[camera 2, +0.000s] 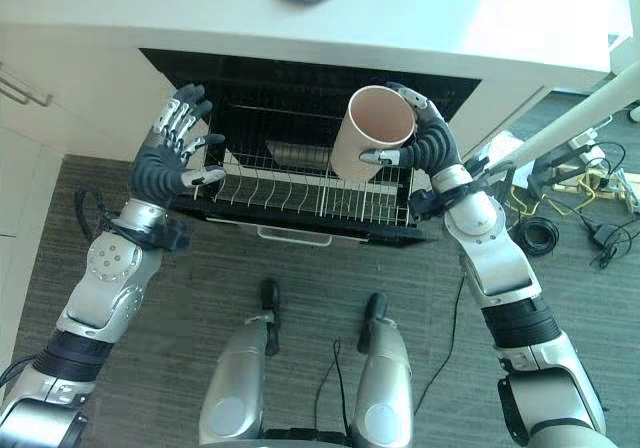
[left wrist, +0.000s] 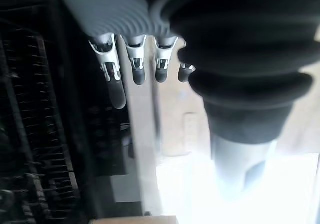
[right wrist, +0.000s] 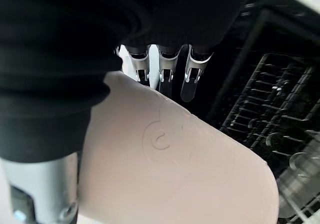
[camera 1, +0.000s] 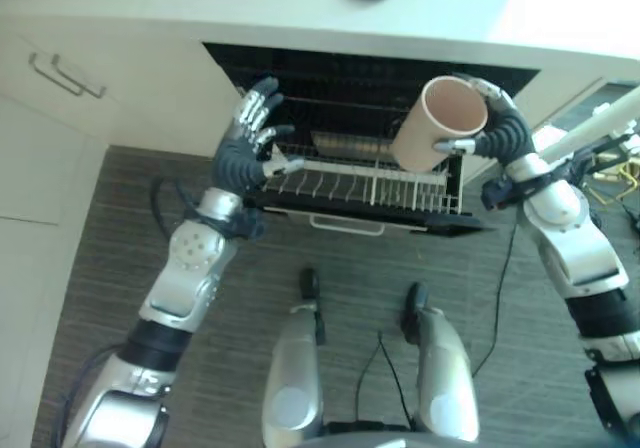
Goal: Place the dishes in the dishwasher.
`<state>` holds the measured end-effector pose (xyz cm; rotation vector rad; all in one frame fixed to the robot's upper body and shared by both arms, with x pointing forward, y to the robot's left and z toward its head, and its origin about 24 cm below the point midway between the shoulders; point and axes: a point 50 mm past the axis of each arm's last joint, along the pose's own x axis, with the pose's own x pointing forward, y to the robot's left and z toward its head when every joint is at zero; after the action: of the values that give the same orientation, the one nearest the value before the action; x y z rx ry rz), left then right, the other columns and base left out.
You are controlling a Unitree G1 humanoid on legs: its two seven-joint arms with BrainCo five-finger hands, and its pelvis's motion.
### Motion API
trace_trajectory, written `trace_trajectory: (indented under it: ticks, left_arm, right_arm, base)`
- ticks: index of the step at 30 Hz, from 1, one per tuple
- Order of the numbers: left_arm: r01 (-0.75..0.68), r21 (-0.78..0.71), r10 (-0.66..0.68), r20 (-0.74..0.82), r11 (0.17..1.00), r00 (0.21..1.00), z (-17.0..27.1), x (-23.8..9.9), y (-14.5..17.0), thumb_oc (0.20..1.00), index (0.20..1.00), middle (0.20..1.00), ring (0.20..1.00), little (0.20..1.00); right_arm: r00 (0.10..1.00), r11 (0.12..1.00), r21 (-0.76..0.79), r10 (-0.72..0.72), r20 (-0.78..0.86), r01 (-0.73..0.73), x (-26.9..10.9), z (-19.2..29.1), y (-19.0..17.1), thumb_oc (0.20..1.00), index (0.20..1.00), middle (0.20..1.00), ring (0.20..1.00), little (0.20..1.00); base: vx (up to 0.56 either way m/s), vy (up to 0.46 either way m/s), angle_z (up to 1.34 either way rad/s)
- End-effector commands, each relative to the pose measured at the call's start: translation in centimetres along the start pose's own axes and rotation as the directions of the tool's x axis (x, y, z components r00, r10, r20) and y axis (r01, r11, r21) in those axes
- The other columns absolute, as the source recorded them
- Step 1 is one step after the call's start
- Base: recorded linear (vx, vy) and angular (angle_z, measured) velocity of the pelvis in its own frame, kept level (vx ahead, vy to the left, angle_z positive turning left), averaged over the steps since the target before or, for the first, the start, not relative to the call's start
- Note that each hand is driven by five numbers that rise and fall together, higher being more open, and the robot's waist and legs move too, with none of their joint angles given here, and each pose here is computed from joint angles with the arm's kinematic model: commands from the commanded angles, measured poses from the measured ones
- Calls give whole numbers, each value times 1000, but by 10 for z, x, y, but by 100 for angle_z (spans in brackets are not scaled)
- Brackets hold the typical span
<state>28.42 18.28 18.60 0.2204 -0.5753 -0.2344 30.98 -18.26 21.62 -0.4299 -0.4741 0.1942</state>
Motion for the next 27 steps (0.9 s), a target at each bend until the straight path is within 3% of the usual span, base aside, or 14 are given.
trace_trajectory:
  ticks: [1,3,7,9,10,12,14,16,17,21,23,27]
  left_arm:
    - [47,114,-46,-13,992,999,7,-8,8,1000,1000,1000,1000,1000]
    - [107,120,-101,-57,987,993,7,-4,10,1000,1000,1000,1000,1000]
    - [221,397,-134,-235,891,963,4,8,30,1000,1000,1000,1000,1000]
    - [276,446,-117,-352,851,929,-1,14,45,1000,1000,1000,1000,1000]
    - [345,450,-107,-474,824,874,-8,15,54,1000,1000,1000,1000,1000]
    - [402,433,-114,-554,807,825,-15,15,59,1000,1000,1000,1000,1000]
    - [489,301,-175,-681,818,711,-30,5,56,1000,1000,1000,1000,1000]
    - [547,335,-148,-738,767,659,-43,-2,55,1000,1000,1000,1000,1000]
    - [593,325,-128,-794,737,594,-54,-8,59,1000,1000,1000,1000,1000]
    - [683,290,-51,-900,671,433,-78,-21,70,1000,1000,1000,1000,1000]
    - [731,235,-12,-949,641,315,-91,-29,74,1000,1000,1000,1000,1000]
    - [777,140,-51,-975,613,217,-108,-41,61,1000,1000,1000,1000,1000]
  right_arm:
    - [986,1000,-7,-28,162,29,-1,31,-6,200,200,200,200,200]
    - [984,999,-22,-38,176,43,1,35,-10,200,200,200,200,200]
    - [978,997,-50,-44,206,56,12,49,-22,200,200,200,200,200]
    - [975,997,-62,-39,219,54,15,56,-28,200,200,200,200,200]
    - [974,996,-73,-27,226,45,17,61,-30,200,200,200,200,200]
    - [971,996,-79,-15,237,34,18,65,-32,200,200,200,200,200]
    - [968,995,-95,9,251,16,19,73,-33,200,200,200,200,200]
    - [965,994,-108,21,260,8,21,75,-33,200,200,200,200,200]
    - [963,993,-116,31,268,1,24,80,-33,200,200,200,200,200]
    - [958,992,-123,50,283,-16,32,90,-32,200,200,200,200,200]
    - [955,992,-125,68,289,-33,36,93,-31,200,200,200,200,200]
    - [952,991,-121,89,293,-56,40,95,-26,200,200,200,200,200]
  base:
    - [-9,36,-2]
    - [-25,48,2]
    - [-9,73,1]
    - [-15,101,-1]
    - [2,108,2]
    - [15,113,-7]
    - [34,107,-11]
    - [13,68,-8]
    - [-9,58,-12]
    - [-31,29,-7]
    - [-36,12,-10]
    - [-37,-6,-6]
